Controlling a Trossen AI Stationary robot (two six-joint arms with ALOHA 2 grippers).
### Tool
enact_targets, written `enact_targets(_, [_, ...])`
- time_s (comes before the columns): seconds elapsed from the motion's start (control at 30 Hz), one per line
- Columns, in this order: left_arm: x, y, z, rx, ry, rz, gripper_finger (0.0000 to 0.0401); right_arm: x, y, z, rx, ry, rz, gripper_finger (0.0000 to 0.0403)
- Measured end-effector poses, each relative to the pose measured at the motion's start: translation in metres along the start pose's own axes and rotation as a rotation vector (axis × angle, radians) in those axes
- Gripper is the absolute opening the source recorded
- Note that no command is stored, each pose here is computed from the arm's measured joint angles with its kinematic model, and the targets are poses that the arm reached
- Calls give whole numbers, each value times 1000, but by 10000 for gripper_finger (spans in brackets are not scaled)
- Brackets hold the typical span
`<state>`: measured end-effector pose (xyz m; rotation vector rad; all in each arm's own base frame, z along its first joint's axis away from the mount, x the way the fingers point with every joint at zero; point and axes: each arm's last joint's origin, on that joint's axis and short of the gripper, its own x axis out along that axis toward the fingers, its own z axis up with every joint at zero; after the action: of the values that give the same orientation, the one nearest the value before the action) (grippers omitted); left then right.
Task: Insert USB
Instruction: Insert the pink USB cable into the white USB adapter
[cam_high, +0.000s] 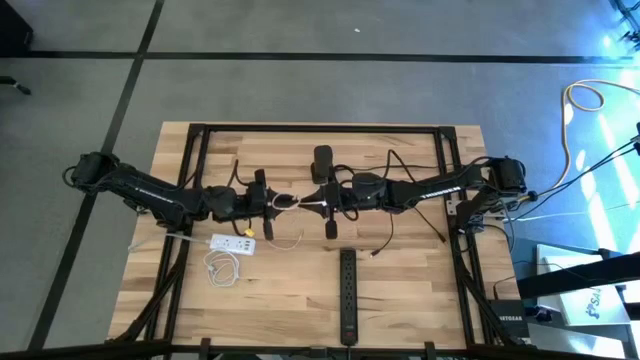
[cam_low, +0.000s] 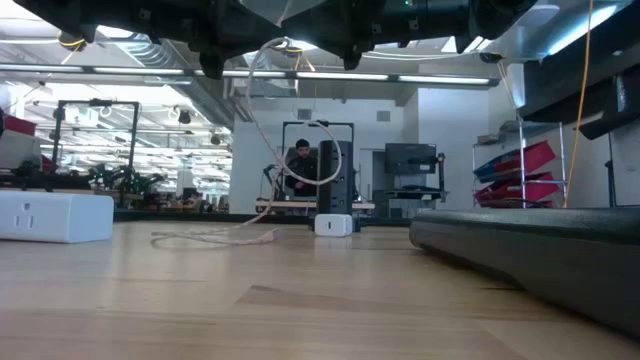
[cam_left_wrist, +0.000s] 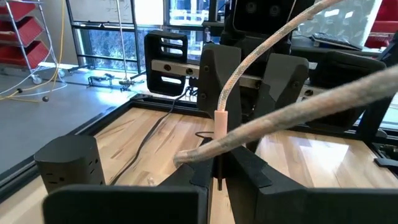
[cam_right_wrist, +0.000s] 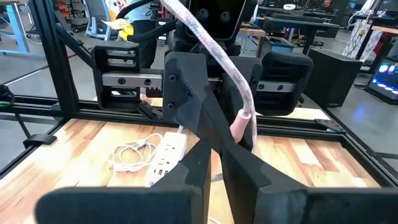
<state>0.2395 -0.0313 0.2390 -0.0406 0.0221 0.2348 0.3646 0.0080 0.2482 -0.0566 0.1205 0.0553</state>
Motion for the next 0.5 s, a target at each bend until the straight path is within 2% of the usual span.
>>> enact_targets(0.27, [0, -1, -1, 5, 5, -13, 14, -8, -13, 10, -4, -7, -105, 30])
enact_targets(0.5, [0, 0, 0, 1, 3, -9, 14, -8, -11, 9, 29, -12, -15, 48])
